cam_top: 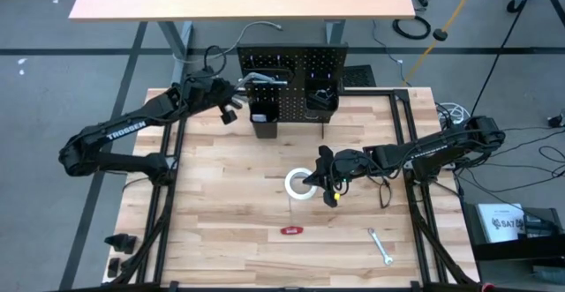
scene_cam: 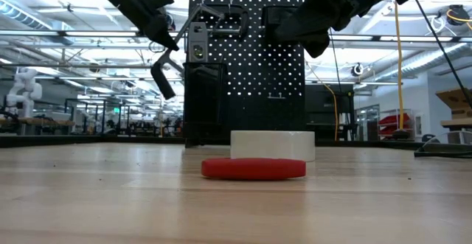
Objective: Hang tools onto peg board
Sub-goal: Unhang the gray hacksaw from the black peg board
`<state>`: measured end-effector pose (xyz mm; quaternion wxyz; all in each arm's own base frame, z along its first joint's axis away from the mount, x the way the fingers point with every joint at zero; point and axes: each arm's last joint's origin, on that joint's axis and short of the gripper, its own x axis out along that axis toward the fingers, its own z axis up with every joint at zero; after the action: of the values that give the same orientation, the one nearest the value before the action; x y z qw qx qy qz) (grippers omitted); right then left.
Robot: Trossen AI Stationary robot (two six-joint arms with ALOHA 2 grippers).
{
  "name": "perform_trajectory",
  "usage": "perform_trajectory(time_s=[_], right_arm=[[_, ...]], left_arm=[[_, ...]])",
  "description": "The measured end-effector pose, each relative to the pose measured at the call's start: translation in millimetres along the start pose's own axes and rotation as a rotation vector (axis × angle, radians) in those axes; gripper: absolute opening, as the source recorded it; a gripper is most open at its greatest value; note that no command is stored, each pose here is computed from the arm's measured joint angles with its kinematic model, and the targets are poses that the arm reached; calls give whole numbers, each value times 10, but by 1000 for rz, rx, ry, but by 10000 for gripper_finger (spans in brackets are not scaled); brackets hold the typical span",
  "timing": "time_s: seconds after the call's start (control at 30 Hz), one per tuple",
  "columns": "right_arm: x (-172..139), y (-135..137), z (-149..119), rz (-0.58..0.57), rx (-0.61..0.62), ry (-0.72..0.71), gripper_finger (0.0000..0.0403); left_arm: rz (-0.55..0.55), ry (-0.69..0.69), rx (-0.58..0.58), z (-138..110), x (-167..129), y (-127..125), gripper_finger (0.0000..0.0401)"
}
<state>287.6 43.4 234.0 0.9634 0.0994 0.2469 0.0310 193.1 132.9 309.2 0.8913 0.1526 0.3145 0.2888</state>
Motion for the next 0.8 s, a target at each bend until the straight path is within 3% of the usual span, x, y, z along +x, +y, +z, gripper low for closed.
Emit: perform_trajectory(time_s=[0.37,0.8], right_arm=[[0,-1,-1,0,0,1,0],[0,0,-2,0,-8,1,0]], left_arm=[[-6,-11,1,31,-11,8,34],[-45,-74,-4,125,-230,58,28]])
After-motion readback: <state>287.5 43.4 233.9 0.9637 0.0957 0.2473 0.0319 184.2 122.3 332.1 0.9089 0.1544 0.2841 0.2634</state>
